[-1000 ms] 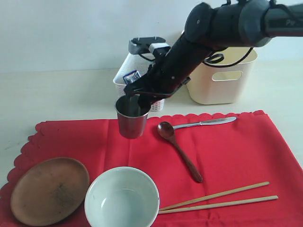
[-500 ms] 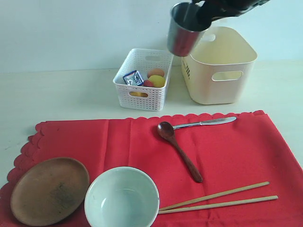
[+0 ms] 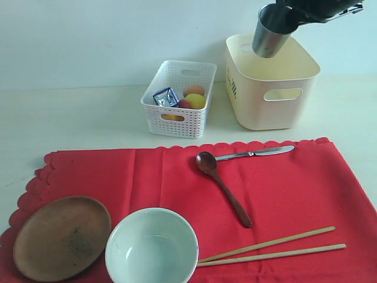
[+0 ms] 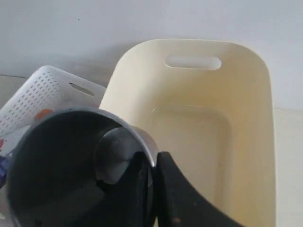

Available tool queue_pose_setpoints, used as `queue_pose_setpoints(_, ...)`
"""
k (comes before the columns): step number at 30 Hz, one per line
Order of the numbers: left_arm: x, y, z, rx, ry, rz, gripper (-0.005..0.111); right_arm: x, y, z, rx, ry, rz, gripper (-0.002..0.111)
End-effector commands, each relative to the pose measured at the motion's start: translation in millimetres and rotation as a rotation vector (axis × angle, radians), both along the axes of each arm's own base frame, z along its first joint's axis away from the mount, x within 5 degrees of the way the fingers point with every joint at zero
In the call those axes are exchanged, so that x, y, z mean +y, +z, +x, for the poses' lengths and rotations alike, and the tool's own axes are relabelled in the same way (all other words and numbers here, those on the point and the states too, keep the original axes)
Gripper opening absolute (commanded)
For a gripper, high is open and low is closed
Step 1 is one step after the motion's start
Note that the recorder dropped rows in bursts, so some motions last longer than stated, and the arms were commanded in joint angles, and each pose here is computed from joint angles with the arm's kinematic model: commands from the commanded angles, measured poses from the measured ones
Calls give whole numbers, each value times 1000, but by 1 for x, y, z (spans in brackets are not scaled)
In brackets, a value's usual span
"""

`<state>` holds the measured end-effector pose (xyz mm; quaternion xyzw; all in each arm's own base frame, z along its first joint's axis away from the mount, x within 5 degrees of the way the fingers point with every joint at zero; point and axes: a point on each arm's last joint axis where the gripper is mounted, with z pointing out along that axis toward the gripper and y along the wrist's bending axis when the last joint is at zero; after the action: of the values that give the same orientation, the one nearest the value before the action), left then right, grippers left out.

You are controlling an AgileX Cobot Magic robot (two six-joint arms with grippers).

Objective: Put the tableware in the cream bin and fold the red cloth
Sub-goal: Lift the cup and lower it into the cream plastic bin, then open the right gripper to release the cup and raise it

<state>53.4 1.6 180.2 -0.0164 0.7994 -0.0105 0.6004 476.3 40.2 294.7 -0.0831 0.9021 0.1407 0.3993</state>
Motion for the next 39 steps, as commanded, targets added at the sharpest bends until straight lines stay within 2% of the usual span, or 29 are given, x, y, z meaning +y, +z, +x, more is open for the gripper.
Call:
queue_pose_setpoints(1, 0, 1, 0, -16, 4, -4, 0, -3, -15, 23, -15, -4, -12, 0)
queue_pose_setpoints(9, 0, 1, 0, -16, 4, -4, 0, -4, -50, 50, 23, 14, -64, 0)
queue_pose_setpoints(18, 0, 1, 0, -16, 4, -4, 0, -5, -92, 58, 101, 32, -105, 0)
queue_pose_setpoints(26, 0, 1, 0, -16, 4, -2, 0, -6, -104, 59, 128, 41, -134, 1)
queue_pose_setpoints(28, 0, 1, 0, -16, 4, -2, 0, -6, -106, 59, 139, 44, -133, 4)
queue_pose_setpoints(37, 0, 1, 0, -16, 4, -2, 0, -6, -108, 57, 166, 51, -128, 36)
queue_pose_setpoints(39, 0, 1, 0, -16, 4, -2, 0, -5, -105, 55, 172, 56, -127, 40)
